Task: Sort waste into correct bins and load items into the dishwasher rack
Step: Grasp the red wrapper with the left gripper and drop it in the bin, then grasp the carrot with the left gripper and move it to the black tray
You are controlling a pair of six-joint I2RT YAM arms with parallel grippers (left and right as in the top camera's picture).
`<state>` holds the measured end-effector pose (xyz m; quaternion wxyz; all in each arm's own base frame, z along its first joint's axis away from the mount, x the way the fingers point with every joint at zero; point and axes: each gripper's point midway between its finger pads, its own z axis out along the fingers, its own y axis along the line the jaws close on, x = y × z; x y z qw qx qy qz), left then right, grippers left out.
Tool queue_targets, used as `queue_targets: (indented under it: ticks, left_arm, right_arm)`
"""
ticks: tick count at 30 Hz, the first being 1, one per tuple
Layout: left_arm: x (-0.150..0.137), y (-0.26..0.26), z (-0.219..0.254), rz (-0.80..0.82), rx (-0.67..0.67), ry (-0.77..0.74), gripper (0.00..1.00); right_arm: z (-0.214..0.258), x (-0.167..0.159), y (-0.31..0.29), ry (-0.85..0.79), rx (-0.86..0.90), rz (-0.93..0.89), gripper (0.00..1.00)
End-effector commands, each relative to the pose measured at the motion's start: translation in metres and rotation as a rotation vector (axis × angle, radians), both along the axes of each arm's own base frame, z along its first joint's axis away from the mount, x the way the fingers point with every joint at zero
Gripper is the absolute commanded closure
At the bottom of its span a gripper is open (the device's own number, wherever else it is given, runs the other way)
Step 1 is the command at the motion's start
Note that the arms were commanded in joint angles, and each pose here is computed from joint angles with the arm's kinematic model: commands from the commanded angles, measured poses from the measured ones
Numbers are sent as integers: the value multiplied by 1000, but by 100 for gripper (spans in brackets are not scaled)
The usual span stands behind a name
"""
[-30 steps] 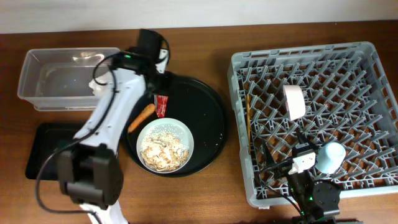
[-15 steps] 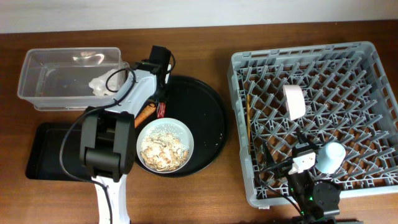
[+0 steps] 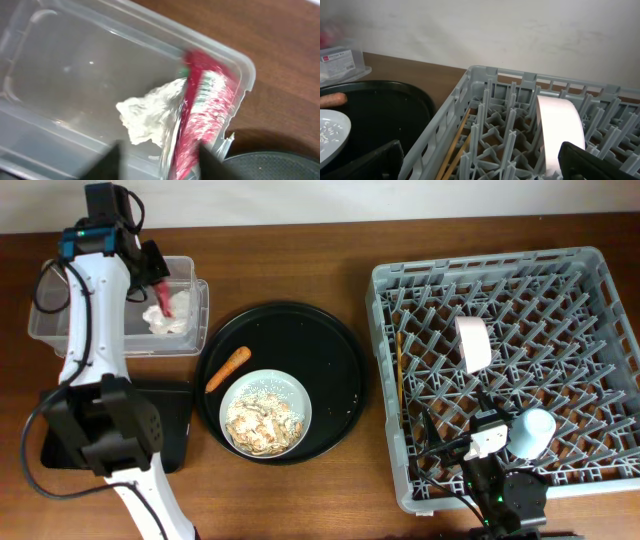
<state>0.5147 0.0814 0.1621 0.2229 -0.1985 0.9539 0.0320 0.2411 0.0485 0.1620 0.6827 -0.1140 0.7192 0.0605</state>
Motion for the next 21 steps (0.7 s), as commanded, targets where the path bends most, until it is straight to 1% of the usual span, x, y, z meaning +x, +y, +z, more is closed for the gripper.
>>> queue_targets:
  ticks: [1, 3, 4, 5, 7, 9, 10, 11, 12, 13, 14, 15, 17, 19, 21]
  left_arm:
    - [0, -9, 15, -33, -18, -19, 23]
    - [-11, -28, 62, -115, -31, -68, 23]
    - [-18, -34, 75, -139, -25, -70, 23]
    - [-37, -52, 85, -175, -29, -39, 25]
    - [-58, -81, 74, -287, -19, 69, 32]
    - [-77, -121, 45, -478, 20, 195, 43]
    - [-81, -127, 36, -511, 51, 226, 44]
    - [-84, -131, 17, -554, 115, 271, 47]
    - [-86, -137, -5, -604, 150, 306, 48]
    - [-90, -141, -25, -630, 152, 330, 48]
    - [-99, -141, -54, -641, 146, 375, 48]
    - [-104, -140, -69, -644, 145, 398, 48]
    - [-109, -139, -95, -674, 151, 410, 47]
    - [-107, -140, -114, -703, 162, 389, 47]
    - [-114, -138, -134, -709, 163, 398, 44]
  right_arm:
    - [-3, 1, -3, 7, 7, -15, 2]
    - [-3, 1, -3, 7, 7, -15, 2]
    - [-3, 1, -3, 7, 7, -15, 2]
    - [-3, 1, -3, 7, 7, -15, 2]
    - [-3, 1, -3, 7, 7, -15, 2]
    - [-3, 1, -3, 7, 7, -15, 2]
    - [-3, 1, -3, 7, 7, -15, 2]
    - [-3, 1, -3, 7, 7, -15, 2]
    - [-3, 1, -3, 7, 7, -15, 2]
    - [-3, 1, -3, 7, 7, -15, 2]
    - [-3, 1, -3, 7, 7, -15, 2]
    - [-3, 1, -3, 7, 7, -15, 2]
    - [-3, 1, -3, 7, 7, -15, 2]
    - [-3, 1, -3, 7, 7, -15, 2]
    - [-3, 1, -3, 7, 7, -15, 2]
